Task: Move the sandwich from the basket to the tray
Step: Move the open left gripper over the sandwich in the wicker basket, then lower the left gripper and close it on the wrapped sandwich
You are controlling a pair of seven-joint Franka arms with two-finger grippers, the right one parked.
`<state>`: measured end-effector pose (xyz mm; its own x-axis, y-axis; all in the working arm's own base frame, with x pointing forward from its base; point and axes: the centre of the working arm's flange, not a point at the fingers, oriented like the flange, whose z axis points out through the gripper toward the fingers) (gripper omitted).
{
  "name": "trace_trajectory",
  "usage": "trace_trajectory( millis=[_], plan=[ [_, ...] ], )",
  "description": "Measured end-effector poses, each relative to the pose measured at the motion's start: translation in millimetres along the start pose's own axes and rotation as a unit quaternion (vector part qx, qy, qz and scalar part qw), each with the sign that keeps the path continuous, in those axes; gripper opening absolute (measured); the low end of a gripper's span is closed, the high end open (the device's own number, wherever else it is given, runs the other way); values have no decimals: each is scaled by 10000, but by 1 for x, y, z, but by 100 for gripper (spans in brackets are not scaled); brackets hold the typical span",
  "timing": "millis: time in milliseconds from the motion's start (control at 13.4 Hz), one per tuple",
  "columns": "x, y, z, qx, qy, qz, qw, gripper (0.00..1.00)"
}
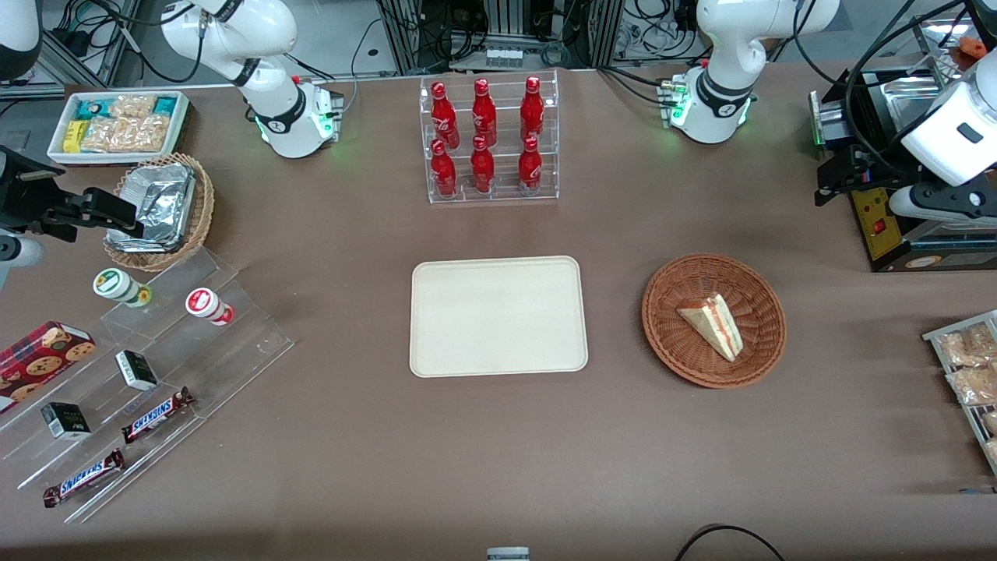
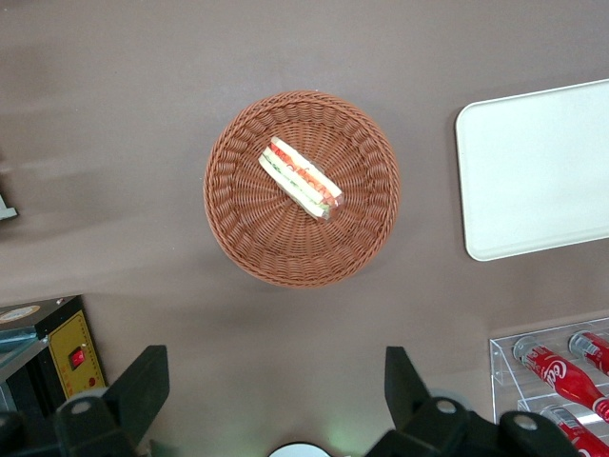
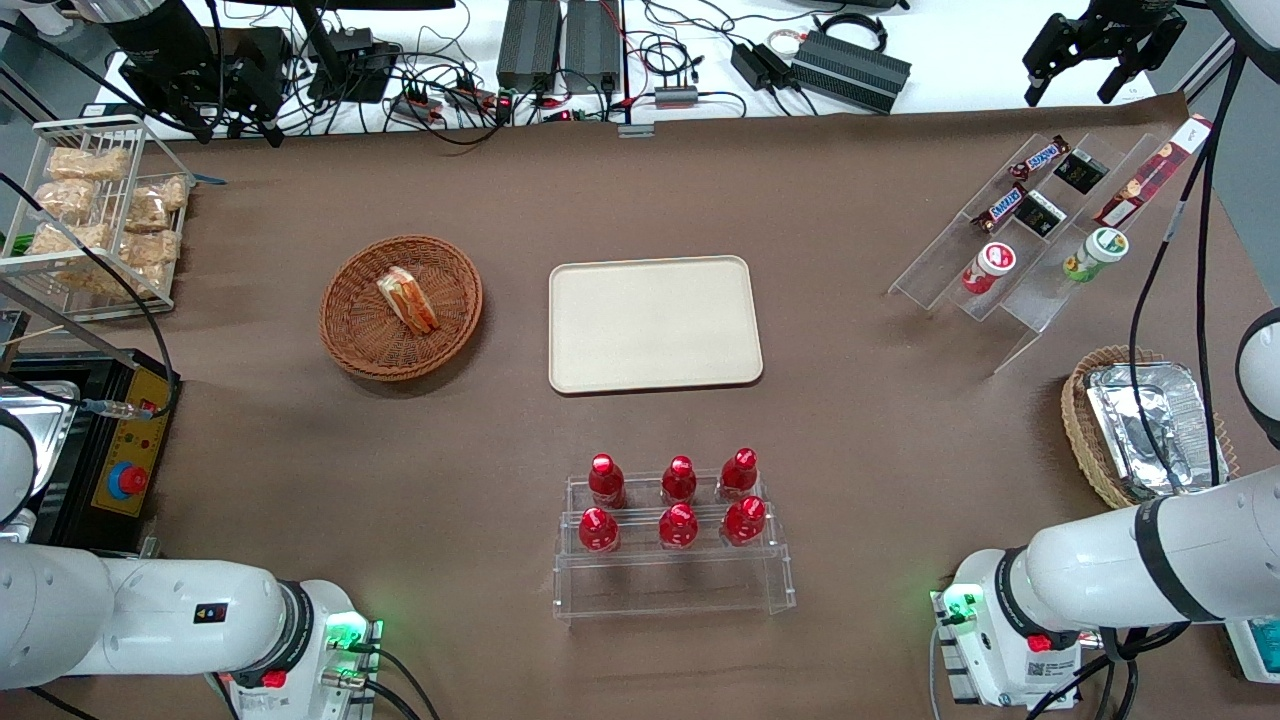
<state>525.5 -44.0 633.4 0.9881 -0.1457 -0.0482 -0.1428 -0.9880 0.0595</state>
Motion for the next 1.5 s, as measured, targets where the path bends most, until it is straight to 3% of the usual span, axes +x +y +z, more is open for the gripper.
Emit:
trace_trajectory(
  millis=[299,673,822,1121,1495],
  plan=[
    [3,0,6,-5,-27,-3,10000,100],
    [33,-2,73,-60,-602,5,9982,100],
    [48,-4,106,-74,-710,3,9974,100],
    [56,9,176,-43,-567,67,9984,100],
    [53,29,242,25,-75,-918,9957,100]
  ],
)
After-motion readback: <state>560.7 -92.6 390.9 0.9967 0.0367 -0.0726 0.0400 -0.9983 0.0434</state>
